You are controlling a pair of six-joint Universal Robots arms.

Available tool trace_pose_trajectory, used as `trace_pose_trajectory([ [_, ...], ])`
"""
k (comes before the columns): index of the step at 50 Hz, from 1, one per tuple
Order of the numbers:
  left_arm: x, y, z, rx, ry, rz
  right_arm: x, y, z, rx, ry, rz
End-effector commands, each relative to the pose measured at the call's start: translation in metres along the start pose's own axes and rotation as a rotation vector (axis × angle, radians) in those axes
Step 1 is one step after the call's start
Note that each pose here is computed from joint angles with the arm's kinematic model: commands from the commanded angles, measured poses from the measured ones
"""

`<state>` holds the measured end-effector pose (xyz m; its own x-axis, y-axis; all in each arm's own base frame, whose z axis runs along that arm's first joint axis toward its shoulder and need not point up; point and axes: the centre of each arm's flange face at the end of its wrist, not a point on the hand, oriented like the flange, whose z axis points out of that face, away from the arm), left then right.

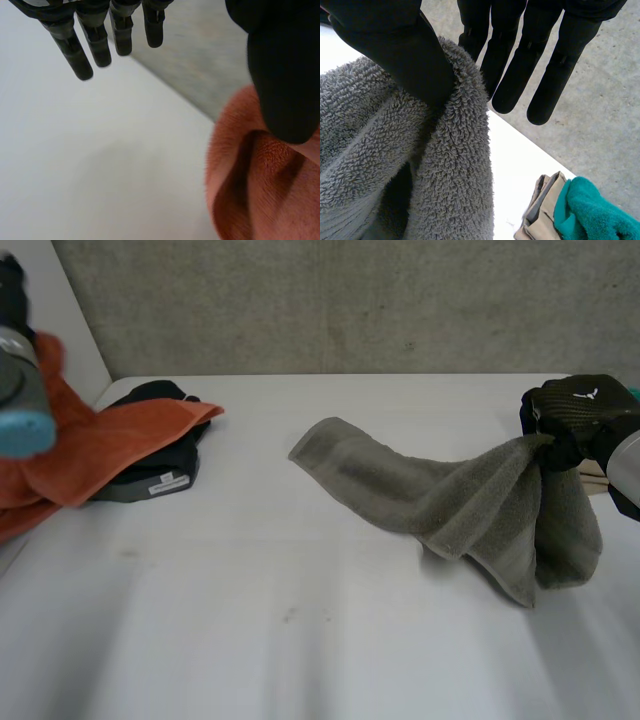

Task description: Fold the laundry.

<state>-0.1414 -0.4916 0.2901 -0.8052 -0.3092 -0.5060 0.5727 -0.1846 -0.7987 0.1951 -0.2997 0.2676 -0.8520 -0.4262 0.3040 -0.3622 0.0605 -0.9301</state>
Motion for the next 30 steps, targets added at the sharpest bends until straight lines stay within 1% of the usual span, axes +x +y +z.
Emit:
trace_pose_trajectory([
  [1, 0.031, 0.006, -0.055, -0.086, 0.200, -0.054, -0.001, 0.000, 0.000, 0.004, -0.006, 0.006],
  [3, 0.034, 0.003, -0.068, -0.095, 0.242, -0.095, -0.003, -0.001, -0.001, 0.006, -0.017, 0.006],
  [4, 0.036, -0.004, -0.082, -0.099, 0.283, -0.142, -0.008, -0.002, -0.002, 0.011, -0.035, 0.004],
  [7, 0.042, -0.012, -0.108, -0.114, 0.364, -0.212, -0.014, -0.001, -0.003, 0.012, -0.064, 0.007],
  [8, 0.047, -0.017, -0.125, -0.120, 0.421, -0.250, -0.015, 0.000, -0.003, 0.011, -0.069, 0.009],
  [11, 0.058, -0.027, -0.157, -0.121, 0.537, -0.303, -0.023, 0.000, -0.006, 0.011, -0.098, 0.012],
  [12, 0.067, -0.034, -0.179, -0.115, 0.617, -0.331, -0.025, 0.000, -0.007, 0.014, -0.108, 0.010],
  [15, 0.082, -0.044, -0.212, -0.105, 0.746, -0.365, -0.036, -0.007, -0.013, 0.038, -0.148, 0.004],
  [16, 0.092, -0.051, -0.233, -0.095, 0.823, -0.378, -0.039, -0.010, -0.015, 0.046, -0.159, 0.002],
  [17, 0.097, -0.053, -0.243, -0.092, 0.857, -0.382, -0.042, -0.015, -0.019, 0.062, -0.170, 0.000],
  [20, 0.112, -0.066, -0.274, -0.065, 0.953, -0.388, -0.051, -0.045, -0.039, 0.164, -0.199, 0.003],
  [22, 0.121, -0.068, -0.286, -0.058, 0.988, -0.389, -0.056, -0.060, -0.050, 0.216, -0.216, 0.018],
  [23, 0.126, -0.067, -0.292, -0.057, 1.002, -0.389, -0.060, -0.075, -0.059, 0.270, -0.233, 0.038],
  [24, 0.137, -0.065, -0.298, -0.055, 1.018, -0.390, -0.062, -0.083, -0.064, 0.295, -0.241, 0.048],
  [27, 0.151, -0.064, -0.303, -0.054, 1.025, -0.397, -0.067, -0.104, -0.078, 0.361, -0.276, 0.095],
  [30, 0.168, -0.059, -0.306, -0.085, 1.013, -0.411, -0.069, -0.116, -0.088, 0.397, -0.302, 0.127],
])
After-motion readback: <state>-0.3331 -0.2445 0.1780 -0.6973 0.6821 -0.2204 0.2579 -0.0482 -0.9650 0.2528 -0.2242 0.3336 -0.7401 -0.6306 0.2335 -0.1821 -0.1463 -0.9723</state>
